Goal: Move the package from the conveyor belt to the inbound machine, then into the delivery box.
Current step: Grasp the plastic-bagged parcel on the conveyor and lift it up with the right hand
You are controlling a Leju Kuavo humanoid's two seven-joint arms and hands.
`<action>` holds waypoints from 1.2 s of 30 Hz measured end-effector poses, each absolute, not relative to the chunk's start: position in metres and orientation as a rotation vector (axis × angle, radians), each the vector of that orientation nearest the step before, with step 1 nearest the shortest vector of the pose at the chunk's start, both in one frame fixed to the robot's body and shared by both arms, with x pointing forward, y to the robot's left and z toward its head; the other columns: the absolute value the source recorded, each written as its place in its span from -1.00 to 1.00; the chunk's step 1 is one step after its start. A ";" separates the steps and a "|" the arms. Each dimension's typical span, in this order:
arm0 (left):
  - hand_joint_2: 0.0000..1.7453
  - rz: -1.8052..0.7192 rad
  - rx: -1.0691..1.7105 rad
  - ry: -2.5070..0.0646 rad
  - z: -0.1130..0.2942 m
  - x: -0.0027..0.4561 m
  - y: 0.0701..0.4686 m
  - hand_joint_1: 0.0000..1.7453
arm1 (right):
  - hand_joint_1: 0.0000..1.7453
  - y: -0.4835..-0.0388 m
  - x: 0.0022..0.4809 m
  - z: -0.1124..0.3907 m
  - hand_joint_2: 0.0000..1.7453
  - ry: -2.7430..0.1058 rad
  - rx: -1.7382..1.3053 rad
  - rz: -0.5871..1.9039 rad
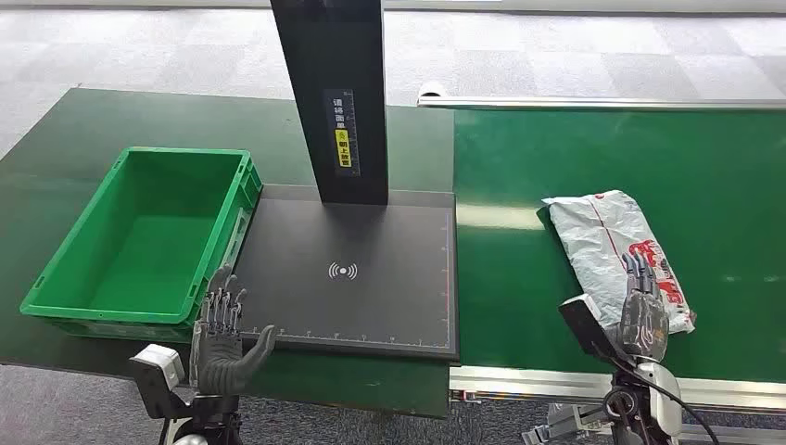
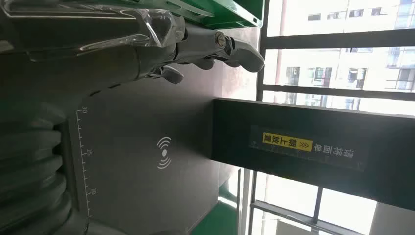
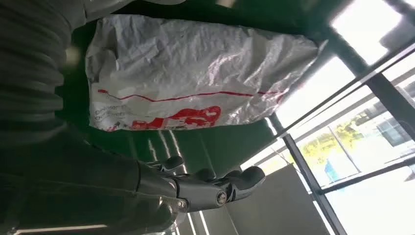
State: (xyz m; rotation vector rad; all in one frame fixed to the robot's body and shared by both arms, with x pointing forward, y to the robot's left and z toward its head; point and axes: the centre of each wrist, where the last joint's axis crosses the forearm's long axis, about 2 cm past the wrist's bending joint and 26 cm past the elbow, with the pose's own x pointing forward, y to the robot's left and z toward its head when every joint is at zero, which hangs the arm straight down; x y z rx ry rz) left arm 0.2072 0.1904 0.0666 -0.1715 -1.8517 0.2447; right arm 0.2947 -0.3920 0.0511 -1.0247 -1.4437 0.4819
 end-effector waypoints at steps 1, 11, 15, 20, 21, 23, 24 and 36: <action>1.00 0.244 -0.171 -1.852 0.067 0.208 0.190 -1.00 | -1.00 -0.394 0.295 0.049 1.00 -1.424 -1.026 0.484; 1.00 0.276 -0.161 -1.846 0.062 0.208 0.191 -1.00 | -1.00 -0.416 0.306 0.030 1.00 -1.177 -0.984 0.496; 1.00 0.292 -0.150 -1.850 0.062 0.207 0.191 -1.00 | 0.98 -0.414 0.311 0.029 1.00 -1.135 -0.984 0.526; 1.00 0.307 -0.135 -1.849 0.061 0.206 0.192 -1.00 | 1.00 -0.410 0.319 0.033 1.00 -1.183 -1.021 0.572; 1.00 0.307 -0.133 -1.848 0.060 0.206 0.191 -1.00 | 1.00 -0.408 0.321 0.035 1.00 -1.201 -1.032 0.580; 1.00 0.307 -0.130 -1.846 0.060 0.205 0.191 -1.00 | 1.00 -0.404 0.325 0.038 1.00 -1.239 -1.052 0.591; 1.00 0.308 -0.128 -1.845 0.060 0.204 0.191 -1.00 | 1.00 -0.401 0.327 0.040 1.00 -1.263 -1.060 0.595; 1.00 0.306 -0.099 -1.862 0.059 0.204 0.194 -1.00 | 1.00 -0.352 0.359 0.113 1.00 -1.717 -1.095 0.529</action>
